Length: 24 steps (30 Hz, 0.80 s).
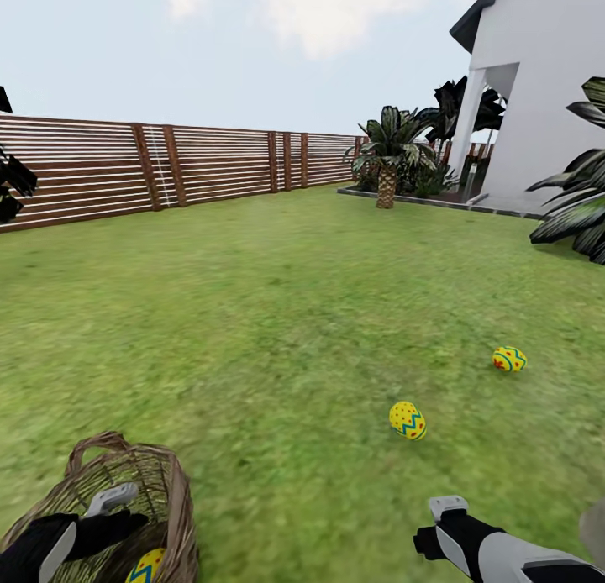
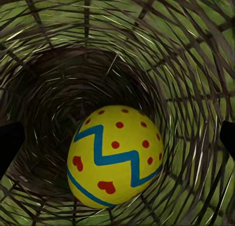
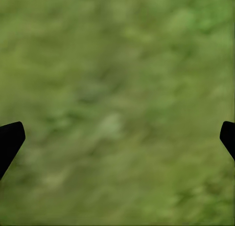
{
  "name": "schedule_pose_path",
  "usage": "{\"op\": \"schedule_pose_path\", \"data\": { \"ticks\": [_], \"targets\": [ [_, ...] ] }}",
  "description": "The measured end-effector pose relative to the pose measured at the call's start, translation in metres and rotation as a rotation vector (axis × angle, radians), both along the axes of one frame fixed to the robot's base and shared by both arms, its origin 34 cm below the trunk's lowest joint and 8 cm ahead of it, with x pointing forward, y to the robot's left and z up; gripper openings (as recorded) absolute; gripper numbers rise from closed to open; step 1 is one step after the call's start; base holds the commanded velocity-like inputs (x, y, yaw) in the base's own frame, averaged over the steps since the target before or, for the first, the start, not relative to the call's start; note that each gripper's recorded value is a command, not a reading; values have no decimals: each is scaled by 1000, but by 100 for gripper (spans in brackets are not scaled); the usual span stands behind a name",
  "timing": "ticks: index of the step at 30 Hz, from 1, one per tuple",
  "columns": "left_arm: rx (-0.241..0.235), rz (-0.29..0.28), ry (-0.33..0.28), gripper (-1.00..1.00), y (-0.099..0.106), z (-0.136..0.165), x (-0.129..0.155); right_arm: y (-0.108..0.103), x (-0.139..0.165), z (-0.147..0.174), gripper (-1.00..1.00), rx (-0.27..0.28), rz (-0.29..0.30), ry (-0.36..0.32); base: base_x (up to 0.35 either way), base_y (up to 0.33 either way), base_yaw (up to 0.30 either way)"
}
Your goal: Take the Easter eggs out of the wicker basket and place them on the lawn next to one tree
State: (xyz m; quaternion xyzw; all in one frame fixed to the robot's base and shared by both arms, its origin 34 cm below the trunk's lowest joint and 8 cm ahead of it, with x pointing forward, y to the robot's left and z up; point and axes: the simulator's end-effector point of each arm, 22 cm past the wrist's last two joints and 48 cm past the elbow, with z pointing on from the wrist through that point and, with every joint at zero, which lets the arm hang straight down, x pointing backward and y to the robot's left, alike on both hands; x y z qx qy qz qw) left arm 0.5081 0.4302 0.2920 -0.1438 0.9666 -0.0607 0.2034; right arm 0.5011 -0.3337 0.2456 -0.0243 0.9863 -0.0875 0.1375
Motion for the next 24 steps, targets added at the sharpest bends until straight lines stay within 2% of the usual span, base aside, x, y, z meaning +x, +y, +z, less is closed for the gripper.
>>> {"op": "schedule_pose_path", "data": {
  "ticks": [8, 24],
  "targets": [
    [0, 0, -1, 100, 0, -18, -5, 1, -5, -18, 100, 1, 1, 0, 8, 0, 0],
    [-7, -2, 65, 100, -6, -48, -21, 1, -24, -46, 100, 1, 1, 65, 0, 0, 0]
  ]
}}
